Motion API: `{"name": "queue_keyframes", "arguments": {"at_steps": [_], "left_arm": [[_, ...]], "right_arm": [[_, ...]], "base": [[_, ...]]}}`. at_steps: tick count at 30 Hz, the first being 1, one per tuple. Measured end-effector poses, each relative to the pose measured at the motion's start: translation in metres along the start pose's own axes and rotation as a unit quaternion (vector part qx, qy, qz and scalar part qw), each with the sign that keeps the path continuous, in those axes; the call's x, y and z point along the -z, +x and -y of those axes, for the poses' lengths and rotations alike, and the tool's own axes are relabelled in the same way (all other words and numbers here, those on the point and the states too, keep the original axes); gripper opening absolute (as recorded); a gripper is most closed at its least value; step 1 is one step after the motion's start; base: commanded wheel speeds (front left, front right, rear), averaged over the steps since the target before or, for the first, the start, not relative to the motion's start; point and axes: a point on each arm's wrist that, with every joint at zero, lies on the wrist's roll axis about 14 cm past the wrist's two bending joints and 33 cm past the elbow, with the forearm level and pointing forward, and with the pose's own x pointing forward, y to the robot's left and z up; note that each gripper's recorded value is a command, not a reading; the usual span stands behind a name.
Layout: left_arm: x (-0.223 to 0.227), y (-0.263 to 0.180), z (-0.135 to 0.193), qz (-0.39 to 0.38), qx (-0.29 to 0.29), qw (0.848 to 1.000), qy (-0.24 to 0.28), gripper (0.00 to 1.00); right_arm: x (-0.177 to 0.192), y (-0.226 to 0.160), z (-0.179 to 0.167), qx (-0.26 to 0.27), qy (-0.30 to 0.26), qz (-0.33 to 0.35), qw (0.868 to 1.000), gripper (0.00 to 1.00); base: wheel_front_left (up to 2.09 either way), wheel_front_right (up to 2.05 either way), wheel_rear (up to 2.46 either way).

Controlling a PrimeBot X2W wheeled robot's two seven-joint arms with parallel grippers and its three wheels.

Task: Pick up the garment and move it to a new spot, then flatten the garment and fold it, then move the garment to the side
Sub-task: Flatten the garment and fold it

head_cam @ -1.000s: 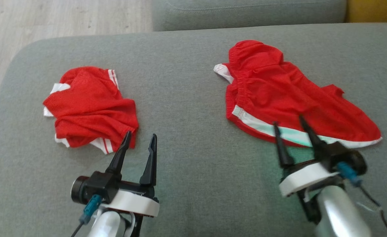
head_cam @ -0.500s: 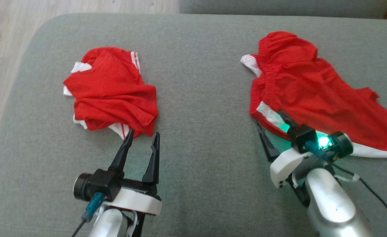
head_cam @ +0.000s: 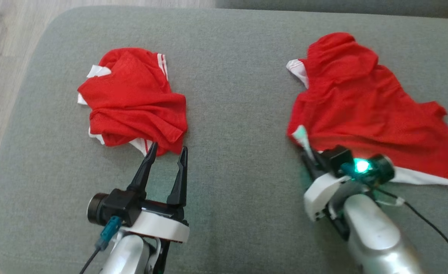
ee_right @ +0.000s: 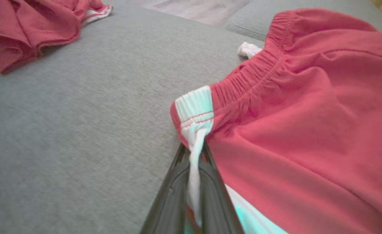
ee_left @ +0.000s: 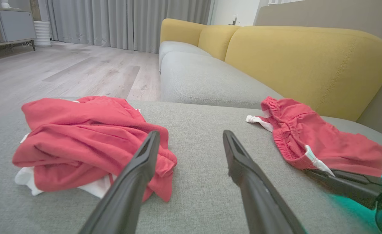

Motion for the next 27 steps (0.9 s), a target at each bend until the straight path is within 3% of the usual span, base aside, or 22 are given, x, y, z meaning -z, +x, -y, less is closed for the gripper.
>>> {"name": "queue_keyframes", "arguments": {"at_steps": [14, 15, 22, 27], "left_arm": [[-0.015, 0.001, 0.02, 0.022, 0.029, 0.999, 0.005, 1.0], [-0.015, 0.001, 0.022, 0.022, 0.031, 0.999, 0.005, 1.0], [-0.011, -0.004, 0.033, 0.017, 0.047, 0.999, 0.011, 1.0], [-0.017, 0.0, 0.05, 0.026, 0.074, 0.997, 0.013, 1.0]], "right_arm": [[-0.018, -0.027, -0.06, -0.074, 0.005, 0.044, 0.996, 0.0], [-0.019, -0.029, -0.061, -0.075, 0.007, 0.046, 0.996, 1.0], [-0.047, -0.045, -0.038, -0.029, 0.042, 0.105, 0.993, 1.0], [-0.045, -0.075, 0.023, 0.082, 0.081, 0.133, 0.984, 1.0]], "base": [[0.0, 0.0, 0.0], [0.0, 0.0, 0.0], [0.0, 0.0, 0.0], [0.0, 0.0, 0.0]]}}
